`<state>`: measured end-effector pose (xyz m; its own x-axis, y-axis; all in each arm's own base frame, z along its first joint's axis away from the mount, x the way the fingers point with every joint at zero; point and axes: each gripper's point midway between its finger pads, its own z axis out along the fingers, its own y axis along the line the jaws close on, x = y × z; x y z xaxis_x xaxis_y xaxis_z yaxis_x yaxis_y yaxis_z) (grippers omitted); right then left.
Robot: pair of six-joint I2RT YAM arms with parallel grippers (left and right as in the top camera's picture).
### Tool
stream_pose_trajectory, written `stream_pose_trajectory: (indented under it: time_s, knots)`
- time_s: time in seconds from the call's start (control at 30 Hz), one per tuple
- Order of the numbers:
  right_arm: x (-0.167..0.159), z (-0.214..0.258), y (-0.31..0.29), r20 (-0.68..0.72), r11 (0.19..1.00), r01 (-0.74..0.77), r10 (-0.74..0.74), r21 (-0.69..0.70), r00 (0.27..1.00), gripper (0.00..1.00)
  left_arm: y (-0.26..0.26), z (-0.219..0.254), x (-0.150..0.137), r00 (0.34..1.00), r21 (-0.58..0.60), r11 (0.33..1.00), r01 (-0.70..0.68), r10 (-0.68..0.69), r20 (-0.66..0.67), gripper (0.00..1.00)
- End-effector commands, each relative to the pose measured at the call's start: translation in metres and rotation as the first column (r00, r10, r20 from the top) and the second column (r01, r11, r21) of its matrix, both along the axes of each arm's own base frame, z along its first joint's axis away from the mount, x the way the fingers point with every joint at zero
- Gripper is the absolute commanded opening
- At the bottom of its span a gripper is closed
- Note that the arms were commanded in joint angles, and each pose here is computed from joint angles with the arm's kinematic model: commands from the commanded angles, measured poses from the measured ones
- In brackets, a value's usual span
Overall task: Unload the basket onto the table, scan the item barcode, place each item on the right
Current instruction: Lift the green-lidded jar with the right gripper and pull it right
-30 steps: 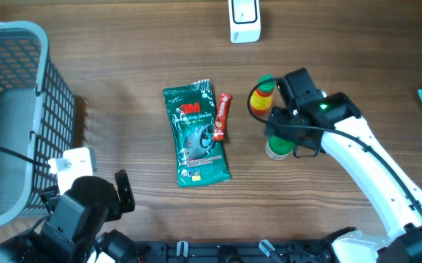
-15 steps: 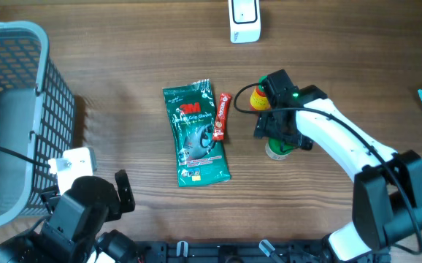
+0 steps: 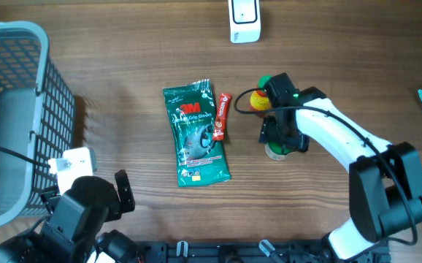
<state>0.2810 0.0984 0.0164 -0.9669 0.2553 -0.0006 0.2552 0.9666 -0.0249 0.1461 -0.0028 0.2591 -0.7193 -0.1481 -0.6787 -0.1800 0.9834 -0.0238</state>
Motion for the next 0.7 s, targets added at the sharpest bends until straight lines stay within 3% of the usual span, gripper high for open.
stream_pose_trajectory:
  time_s: [0.0, 0.3, 0.47, 0.67]
  knots:
    - [-0.014, -0.016, -0.009, -0.082, 0.998, 0.049, -0.046, 0.034, 0.996, 0.72, 0.0, 0.004, 0.0, 1.0, -0.021, 1.0, -0.016, 0.016, 0.014, 1.0]
    - [-0.02, -0.016, -0.008, -0.121, 0.995, 0.075, -0.066, 0.071, 0.99, 0.52, 0.0, 0.004, 0.0, 1.0, -0.021, 1.0, -0.016, 0.017, 0.014, 1.0]
    - [-0.036, -0.009, -0.008, -0.18, 0.996, 0.037, -0.021, 0.085, 0.984, 0.48, 0.0, 0.004, 0.0, 1.0, -0.021, 1.0, -0.016, 0.016, 0.014, 1.0]
    - [-0.037, 0.035, 0.005, -0.136, 0.984, -0.009, 0.034, 0.179, 0.99, 0.48, 0.0, 0.004, 0.0, 1.0, -0.021, 1.0, -0.016, 0.017, 0.014, 1.0]
